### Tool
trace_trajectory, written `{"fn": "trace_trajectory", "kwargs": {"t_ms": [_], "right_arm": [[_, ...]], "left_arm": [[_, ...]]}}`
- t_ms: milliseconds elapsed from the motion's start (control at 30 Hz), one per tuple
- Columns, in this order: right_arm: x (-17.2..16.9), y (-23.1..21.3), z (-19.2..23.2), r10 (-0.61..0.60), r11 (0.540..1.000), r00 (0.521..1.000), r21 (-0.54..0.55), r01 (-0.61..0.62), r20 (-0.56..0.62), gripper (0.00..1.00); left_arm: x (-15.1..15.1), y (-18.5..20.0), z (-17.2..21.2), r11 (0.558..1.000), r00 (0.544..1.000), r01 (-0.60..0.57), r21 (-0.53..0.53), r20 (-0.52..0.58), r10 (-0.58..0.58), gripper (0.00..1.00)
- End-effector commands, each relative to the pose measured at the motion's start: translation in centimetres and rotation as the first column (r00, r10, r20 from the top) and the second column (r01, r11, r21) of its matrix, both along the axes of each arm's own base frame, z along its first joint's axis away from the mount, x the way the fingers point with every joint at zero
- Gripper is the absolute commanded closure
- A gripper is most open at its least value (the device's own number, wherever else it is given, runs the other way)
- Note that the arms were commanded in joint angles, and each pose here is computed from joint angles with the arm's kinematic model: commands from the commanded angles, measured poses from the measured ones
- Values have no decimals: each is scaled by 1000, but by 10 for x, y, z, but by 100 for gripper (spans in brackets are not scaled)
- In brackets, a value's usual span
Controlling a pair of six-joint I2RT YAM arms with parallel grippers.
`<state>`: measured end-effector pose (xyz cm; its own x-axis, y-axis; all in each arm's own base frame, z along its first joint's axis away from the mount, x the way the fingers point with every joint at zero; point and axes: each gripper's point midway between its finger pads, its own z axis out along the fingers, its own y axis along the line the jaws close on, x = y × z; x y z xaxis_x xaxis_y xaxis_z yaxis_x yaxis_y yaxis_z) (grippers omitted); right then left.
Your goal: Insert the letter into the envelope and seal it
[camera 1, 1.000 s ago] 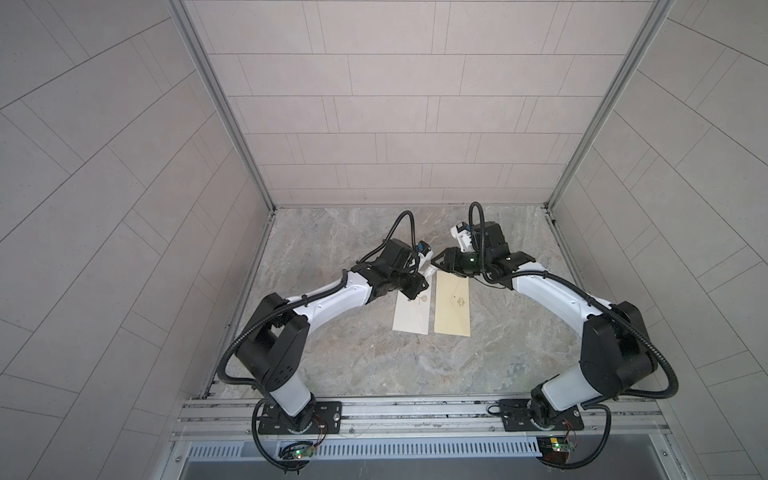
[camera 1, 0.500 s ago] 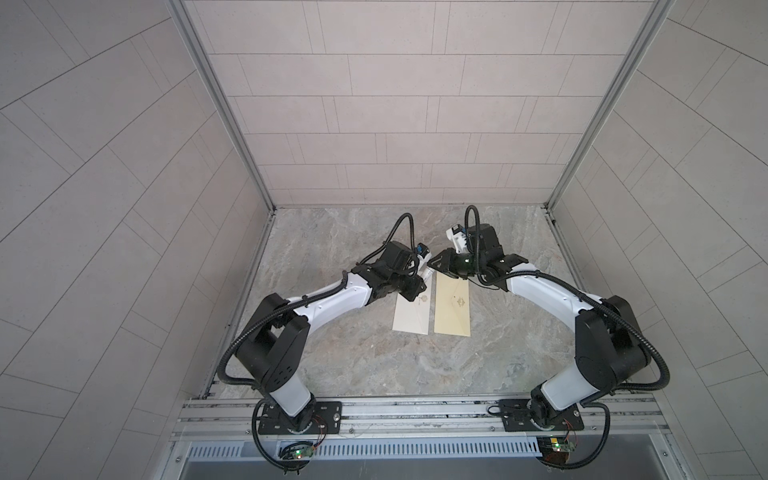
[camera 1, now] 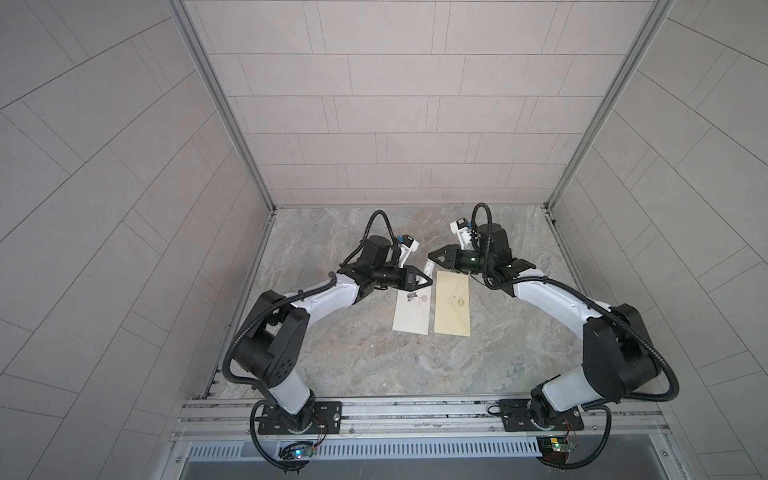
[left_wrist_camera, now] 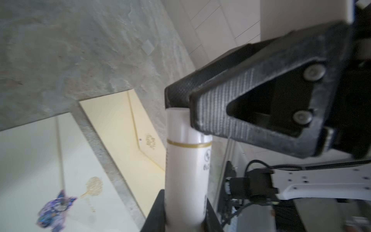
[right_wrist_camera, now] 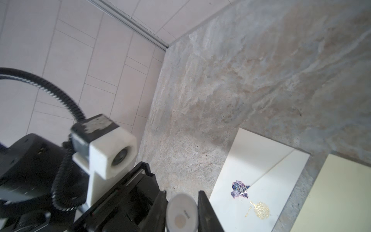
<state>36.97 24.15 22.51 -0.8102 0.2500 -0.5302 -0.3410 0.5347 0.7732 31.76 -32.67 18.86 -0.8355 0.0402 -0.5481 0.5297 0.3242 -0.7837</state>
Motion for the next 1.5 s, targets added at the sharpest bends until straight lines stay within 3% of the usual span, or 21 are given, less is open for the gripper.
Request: {"fn": "trace_trajectory", "kwargs": {"t_ms": [0,133,233,300,333,400,467,567,700,833,1467], "right_arm": [[-59,10,-6,228,974,972,18,-227,-51,100],[-76,3,12,300,954,954,-18,-300,13,100],[-84,-1,19,324,946,946,-45,-322,27,99],[-82,-5,19,305,951,952,-65,-303,17,89],[-79,-7,19,286,955,958,-79,-284,12,77],[-71,-11,20,234,967,972,-101,-232,8,64],[-62,-16,21,177,977,984,-121,-175,13,58],[-49,-23,23,96,985,995,-149,-91,29,55],[-34,-33,19,-1,983,1000,-184,7,31,55],[-27,-39,20,-53,979,998,-194,58,31,52],[-3,12,13,39,986,999,-160,-40,-5,52]], "left_arm": [[19,14,124,933,980,68,-354,199,4,100],[11,20,143,884,980,144,-445,189,-64,100],[13,18,143,872,982,152,-465,172,-79,100],[17,17,135,887,984,133,-443,168,-64,100],[19,17,129,903,985,114,-414,169,-47,100],[25,19,111,946,986,59,-319,166,-5,100],[31,28,79,993,975,-40,-107,215,62,100],[37,44,48,983,952,-135,126,292,93,100],[42,53,16,953,954,-188,237,275,120,100],[30,46,2,933,944,-177,313,323,70,100],[7,20,-11,928,947,-80,365,318,-44,100]]}}
